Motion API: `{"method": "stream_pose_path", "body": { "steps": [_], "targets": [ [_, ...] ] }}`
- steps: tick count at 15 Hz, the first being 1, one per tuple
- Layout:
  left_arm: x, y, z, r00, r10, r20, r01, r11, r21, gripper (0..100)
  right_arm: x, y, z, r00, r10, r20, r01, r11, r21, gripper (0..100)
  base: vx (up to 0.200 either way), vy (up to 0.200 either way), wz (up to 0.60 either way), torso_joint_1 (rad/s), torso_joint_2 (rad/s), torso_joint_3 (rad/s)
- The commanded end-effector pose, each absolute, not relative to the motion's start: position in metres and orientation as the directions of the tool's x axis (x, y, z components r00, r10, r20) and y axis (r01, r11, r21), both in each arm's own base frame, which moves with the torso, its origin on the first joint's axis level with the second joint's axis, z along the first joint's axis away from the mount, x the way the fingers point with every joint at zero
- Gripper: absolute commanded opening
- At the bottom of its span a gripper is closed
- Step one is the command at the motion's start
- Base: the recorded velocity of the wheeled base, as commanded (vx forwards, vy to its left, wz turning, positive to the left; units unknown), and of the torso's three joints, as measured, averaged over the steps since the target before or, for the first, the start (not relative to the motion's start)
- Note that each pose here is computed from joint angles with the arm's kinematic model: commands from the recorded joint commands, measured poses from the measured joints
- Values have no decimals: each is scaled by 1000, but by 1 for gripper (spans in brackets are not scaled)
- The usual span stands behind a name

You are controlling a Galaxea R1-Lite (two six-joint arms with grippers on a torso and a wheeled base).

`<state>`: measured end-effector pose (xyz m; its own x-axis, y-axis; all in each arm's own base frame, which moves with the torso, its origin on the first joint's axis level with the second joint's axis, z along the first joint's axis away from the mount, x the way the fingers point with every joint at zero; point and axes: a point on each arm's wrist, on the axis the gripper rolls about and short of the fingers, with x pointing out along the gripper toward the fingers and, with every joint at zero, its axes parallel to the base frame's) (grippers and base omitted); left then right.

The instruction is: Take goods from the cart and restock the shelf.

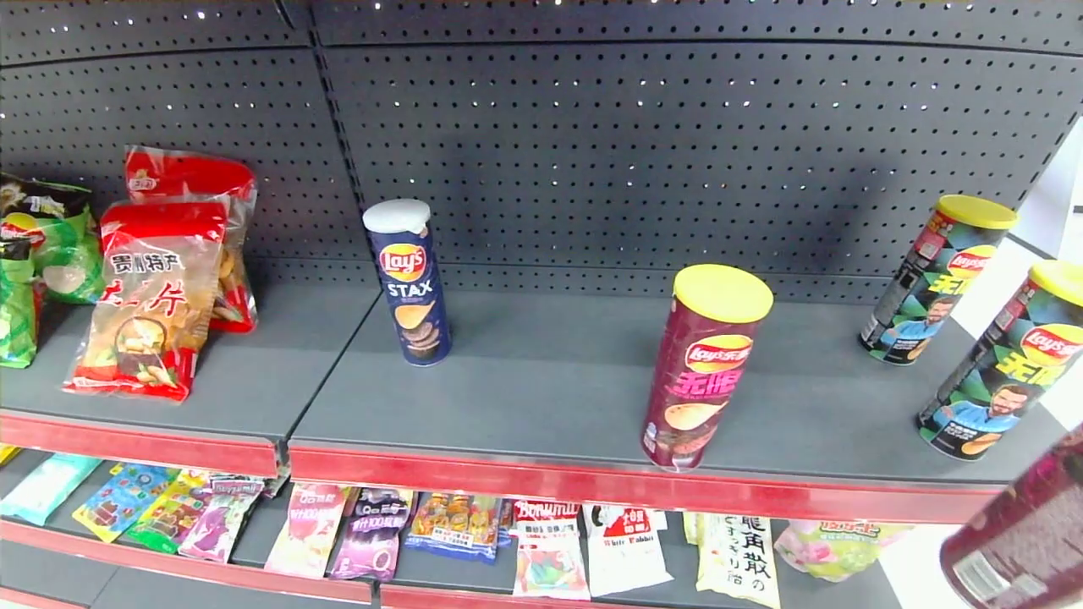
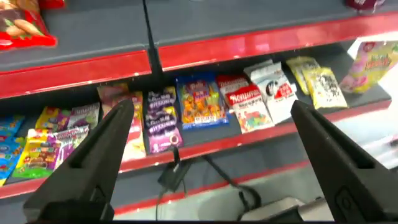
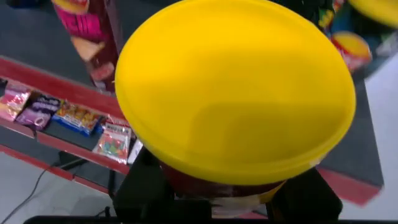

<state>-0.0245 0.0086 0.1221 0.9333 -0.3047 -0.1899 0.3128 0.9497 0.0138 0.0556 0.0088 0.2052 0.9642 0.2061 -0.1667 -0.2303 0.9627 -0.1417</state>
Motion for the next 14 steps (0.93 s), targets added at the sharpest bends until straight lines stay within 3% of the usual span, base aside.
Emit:
{"method": "stream_pose_path", "body": {
  "steps": [1,7,14],
  "targets": [
    [-36,13,105,954,-284,-98,286,958,8,100,165,27,225,932,302,-198,-329,936,-122,0,0,0,0,0,0,0],
    [-36,15,99,971,-222,-91,224,974,12,100,262,49,237,923,335,-188,-360,925,-121,0,0,0,0,0,0,0],
    [-35,14,92,970,-222,-102,225,974,15,100,311,72,230,906,368,-207,-396,912,-112,0,0,0,0,0,0,0]
  ]
}}
